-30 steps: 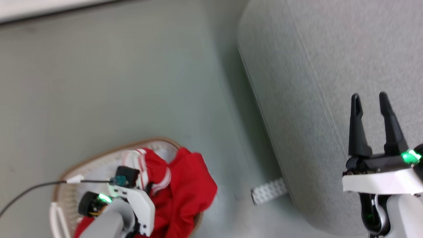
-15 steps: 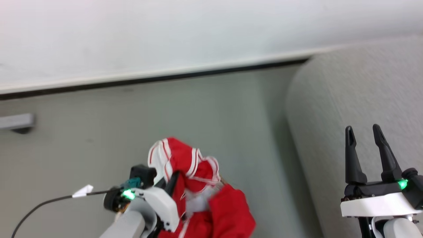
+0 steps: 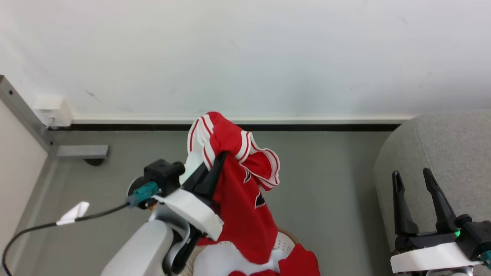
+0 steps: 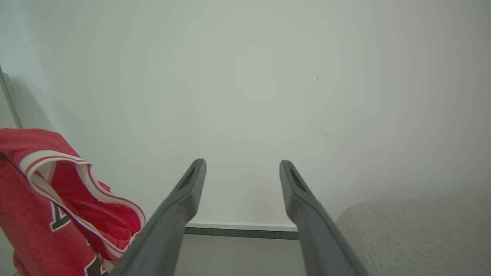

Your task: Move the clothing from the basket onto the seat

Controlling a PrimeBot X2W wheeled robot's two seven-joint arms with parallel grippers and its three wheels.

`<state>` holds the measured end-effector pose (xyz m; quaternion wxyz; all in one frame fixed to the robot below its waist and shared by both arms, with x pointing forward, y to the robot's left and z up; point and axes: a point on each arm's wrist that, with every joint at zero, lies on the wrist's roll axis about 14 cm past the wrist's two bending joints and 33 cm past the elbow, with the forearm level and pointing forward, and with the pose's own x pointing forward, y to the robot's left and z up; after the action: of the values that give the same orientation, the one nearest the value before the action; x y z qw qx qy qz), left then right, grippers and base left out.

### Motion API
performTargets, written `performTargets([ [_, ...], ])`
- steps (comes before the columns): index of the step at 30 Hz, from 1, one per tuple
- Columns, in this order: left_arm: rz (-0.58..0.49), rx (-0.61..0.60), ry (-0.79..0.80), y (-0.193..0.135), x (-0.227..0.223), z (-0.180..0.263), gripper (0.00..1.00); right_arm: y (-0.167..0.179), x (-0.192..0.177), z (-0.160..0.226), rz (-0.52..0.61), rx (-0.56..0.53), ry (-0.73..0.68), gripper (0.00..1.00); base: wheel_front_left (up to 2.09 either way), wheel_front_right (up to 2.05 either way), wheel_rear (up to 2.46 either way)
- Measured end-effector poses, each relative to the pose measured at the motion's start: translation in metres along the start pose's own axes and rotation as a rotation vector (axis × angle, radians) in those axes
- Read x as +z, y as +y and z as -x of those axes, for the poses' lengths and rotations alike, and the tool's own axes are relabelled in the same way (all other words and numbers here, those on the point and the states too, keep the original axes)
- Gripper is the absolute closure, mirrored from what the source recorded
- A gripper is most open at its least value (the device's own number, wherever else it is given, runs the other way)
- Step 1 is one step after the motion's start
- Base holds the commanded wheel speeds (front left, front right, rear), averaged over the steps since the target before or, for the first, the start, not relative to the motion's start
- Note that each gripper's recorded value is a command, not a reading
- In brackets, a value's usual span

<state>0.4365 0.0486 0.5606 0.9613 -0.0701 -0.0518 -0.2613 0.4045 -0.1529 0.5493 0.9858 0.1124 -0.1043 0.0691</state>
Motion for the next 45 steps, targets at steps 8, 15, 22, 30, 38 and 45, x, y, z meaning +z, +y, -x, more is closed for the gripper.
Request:
performTargets([
  [8,-0.034,-0.012,-0.151,-0.010,0.079,0.007,1.00,0.022,0.006,0.007,-0.009,0.058,-0.011,0.00,0.00,0.00,0.00],
  [15,-0.013,-0.011,-0.251,-0.016,0.124,0.009,1.00,0.032,0.006,0.016,-0.028,0.083,-0.007,0.00,0.00,0.00,0.00],
  [22,-0.008,-0.002,-0.272,-0.015,0.134,0.011,1.00,0.058,0.002,0.017,-0.039,0.157,0.007,0.00,0.00,0.00,0.00],
  [30,-0.001,-0.005,-0.257,-0.018,0.129,0.014,1.00,0.123,-0.019,0.029,-0.067,0.378,0.086,0.00,0.00,0.00,0.00],
  [38,0.013,-0.031,-0.232,-0.032,0.123,0.022,1.00,0.193,-0.037,0.042,-0.052,0.641,0.162,0.00,0.00,0.00,0.00],
  [45,0.025,-0.057,-0.219,-0.045,0.120,0.031,1.00,0.221,-0.051,0.031,-0.012,0.718,0.218,0.00,0.00,0.00,0.00],
])
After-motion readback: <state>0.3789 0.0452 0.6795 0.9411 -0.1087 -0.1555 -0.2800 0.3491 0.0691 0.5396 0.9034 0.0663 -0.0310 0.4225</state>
